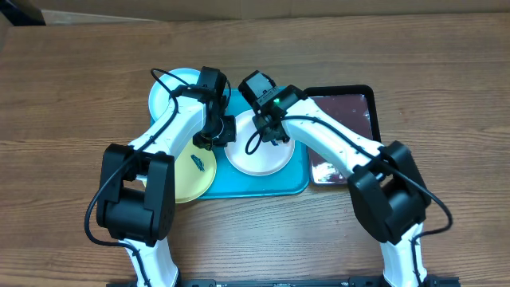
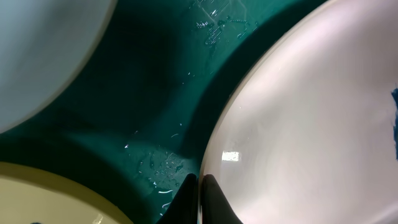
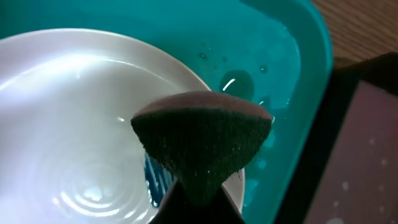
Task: Clean dirty plates on tray and stack at the side
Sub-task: 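Move the sponge over the white plate and scrub its surface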
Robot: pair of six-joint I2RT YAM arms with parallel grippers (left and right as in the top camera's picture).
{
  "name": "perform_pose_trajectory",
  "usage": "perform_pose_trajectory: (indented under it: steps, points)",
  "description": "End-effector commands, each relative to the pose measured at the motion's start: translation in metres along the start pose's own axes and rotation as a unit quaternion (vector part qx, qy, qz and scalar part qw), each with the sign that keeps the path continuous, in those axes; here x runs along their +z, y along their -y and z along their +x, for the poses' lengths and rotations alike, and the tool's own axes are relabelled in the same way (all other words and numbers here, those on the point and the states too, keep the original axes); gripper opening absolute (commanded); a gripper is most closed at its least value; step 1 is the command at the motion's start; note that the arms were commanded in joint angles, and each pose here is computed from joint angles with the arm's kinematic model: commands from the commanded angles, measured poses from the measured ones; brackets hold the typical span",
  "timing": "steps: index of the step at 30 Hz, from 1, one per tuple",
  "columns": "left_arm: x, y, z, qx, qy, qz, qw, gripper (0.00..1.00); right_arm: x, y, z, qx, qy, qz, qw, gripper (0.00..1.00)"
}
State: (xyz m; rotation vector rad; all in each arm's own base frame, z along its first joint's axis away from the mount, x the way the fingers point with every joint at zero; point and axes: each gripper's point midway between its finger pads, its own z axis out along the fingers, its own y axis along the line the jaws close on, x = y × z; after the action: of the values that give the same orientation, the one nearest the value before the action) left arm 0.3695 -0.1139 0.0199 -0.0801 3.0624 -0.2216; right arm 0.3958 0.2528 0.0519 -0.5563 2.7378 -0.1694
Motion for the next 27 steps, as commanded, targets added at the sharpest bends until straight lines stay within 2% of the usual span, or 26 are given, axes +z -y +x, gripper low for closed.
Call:
perform_pose_trajectory:
  steps: [1, 8, 11, 19, 27]
  points:
    - [0.003, 0.0, 0.002, -0.002, -0.007, 0.004, 1.0, 0.04, 0.008, 0.002, -0.006, 0.001, 0.006, 0.012, 1.0, 0.04]
    - [0.003, -0.001, 0.003, -0.002, -0.01, 0.003, 1.0, 0.04, 0.037, 0.004, 0.005, 0.003, -0.015, 0.019, 1.0, 0.04]
    - [0.003, -0.001, 0.005, -0.002, -0.013, 0.002, 1.0, 0.04, 0.054, 0.009, 0.019, 0.003, -0.046, 0.022, 0.999, 0.04]
    - [0.003, -0.001, 0.006, -0.003, -0.015, 0.001, 1.0, 0.04, 0.055, -0.014, 0.052, -0.009, -0.128, -0.091, 0.988, 0.04]
    - [0.003, -0.001, 0.004, -0.003, -0.012, 0.002, 1.0, 0.04, 0.054, -0.011, 0.058, 0.005, -0.146, -0.111, 0.983, 0.04]
